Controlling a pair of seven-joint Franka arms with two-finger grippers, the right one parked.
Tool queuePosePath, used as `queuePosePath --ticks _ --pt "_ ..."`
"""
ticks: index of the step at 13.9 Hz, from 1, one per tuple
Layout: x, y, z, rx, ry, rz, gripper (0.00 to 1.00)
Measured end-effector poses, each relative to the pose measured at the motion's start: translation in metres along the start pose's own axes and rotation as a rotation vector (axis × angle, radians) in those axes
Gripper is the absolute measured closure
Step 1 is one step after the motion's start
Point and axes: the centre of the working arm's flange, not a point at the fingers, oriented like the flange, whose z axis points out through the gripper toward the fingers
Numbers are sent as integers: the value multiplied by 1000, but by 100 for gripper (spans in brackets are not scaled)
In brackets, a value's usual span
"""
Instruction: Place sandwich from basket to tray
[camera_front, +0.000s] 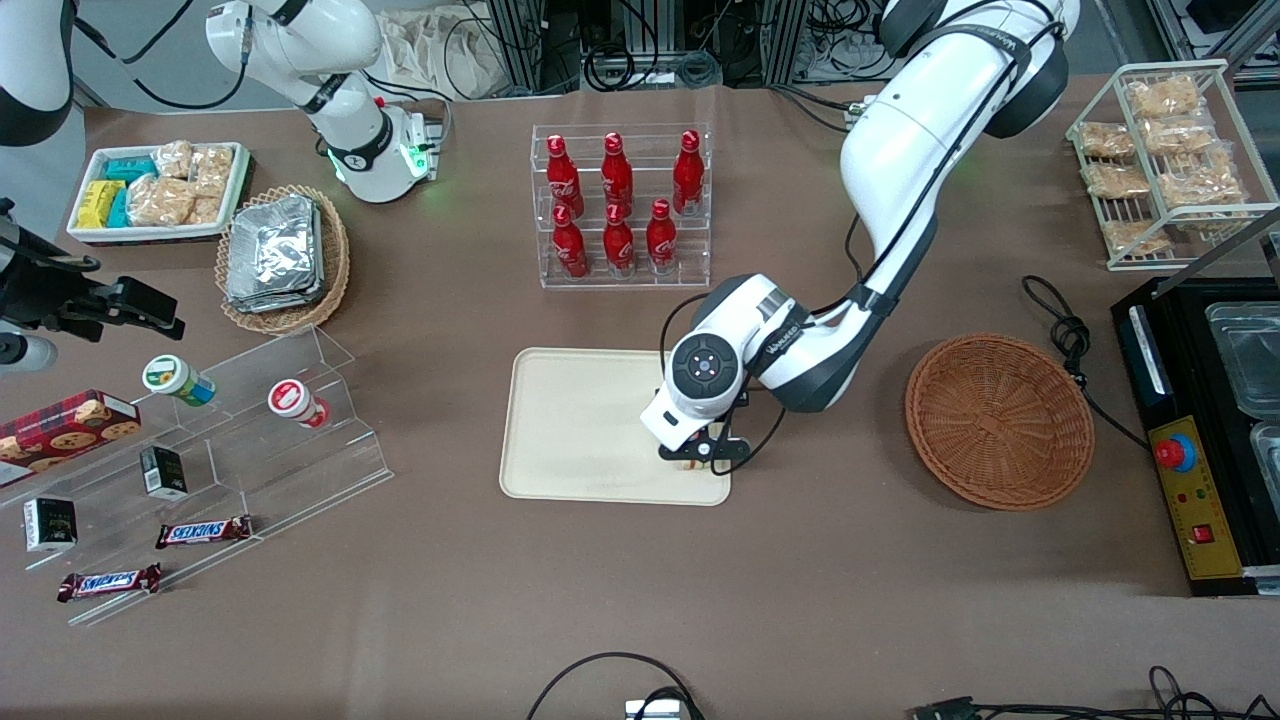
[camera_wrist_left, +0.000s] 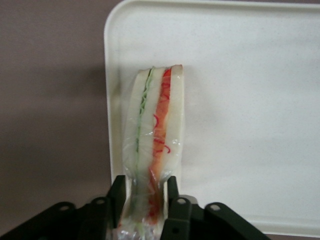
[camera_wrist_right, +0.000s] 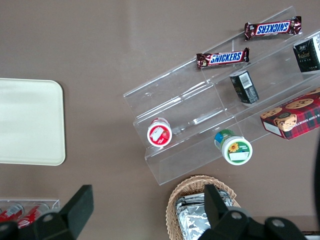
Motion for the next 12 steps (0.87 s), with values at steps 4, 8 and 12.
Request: queuePosePath --ticks 4,8,12 --pt "5 -46 -57 58 -25 -57 15" --pt "11 -119 -125 85 -20 -146 0" --pt "13 -196 -145 86 6 -120 0"
